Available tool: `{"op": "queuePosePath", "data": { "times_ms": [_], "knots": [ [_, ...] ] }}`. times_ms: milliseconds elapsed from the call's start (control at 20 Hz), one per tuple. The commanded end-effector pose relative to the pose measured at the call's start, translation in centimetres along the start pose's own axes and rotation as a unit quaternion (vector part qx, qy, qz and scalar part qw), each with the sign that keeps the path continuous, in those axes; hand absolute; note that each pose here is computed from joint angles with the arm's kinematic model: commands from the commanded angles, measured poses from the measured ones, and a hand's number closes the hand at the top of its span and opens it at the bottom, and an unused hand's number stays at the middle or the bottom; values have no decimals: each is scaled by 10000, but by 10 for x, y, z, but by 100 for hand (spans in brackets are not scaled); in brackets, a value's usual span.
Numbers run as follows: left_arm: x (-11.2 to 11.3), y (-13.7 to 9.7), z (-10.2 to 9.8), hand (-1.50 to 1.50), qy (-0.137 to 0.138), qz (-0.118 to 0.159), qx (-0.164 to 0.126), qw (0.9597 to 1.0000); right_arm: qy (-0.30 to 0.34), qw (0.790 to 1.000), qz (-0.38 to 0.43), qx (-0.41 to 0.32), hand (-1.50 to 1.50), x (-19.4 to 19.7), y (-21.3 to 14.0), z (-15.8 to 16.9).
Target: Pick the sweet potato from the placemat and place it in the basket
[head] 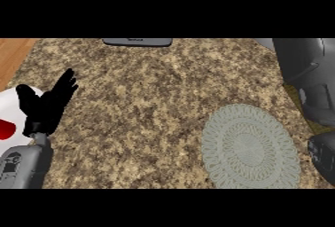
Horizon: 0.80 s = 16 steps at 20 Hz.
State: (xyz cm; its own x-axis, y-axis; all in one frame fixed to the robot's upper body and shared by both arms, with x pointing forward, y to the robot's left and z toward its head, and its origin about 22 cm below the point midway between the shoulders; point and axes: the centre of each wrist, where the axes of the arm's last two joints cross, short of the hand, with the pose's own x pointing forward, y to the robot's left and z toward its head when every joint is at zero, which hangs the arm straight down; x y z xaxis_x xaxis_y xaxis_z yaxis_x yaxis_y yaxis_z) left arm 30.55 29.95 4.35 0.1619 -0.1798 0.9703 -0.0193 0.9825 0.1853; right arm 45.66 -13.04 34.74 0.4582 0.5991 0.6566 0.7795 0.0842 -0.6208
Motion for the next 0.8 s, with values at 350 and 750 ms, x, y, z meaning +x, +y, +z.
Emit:
{"op": "queuePosePath", "data": {
  "times_ms": [350,750],
  "knots": [
    [-4,9,13,0,20,85,80,9999,1258,9865,736,-752,150,-37,-9,-72],
    [-13,10,7,0,55,37,244,9997,1271,9849,998,-628,150,-76,0,-93]
  ]
}}
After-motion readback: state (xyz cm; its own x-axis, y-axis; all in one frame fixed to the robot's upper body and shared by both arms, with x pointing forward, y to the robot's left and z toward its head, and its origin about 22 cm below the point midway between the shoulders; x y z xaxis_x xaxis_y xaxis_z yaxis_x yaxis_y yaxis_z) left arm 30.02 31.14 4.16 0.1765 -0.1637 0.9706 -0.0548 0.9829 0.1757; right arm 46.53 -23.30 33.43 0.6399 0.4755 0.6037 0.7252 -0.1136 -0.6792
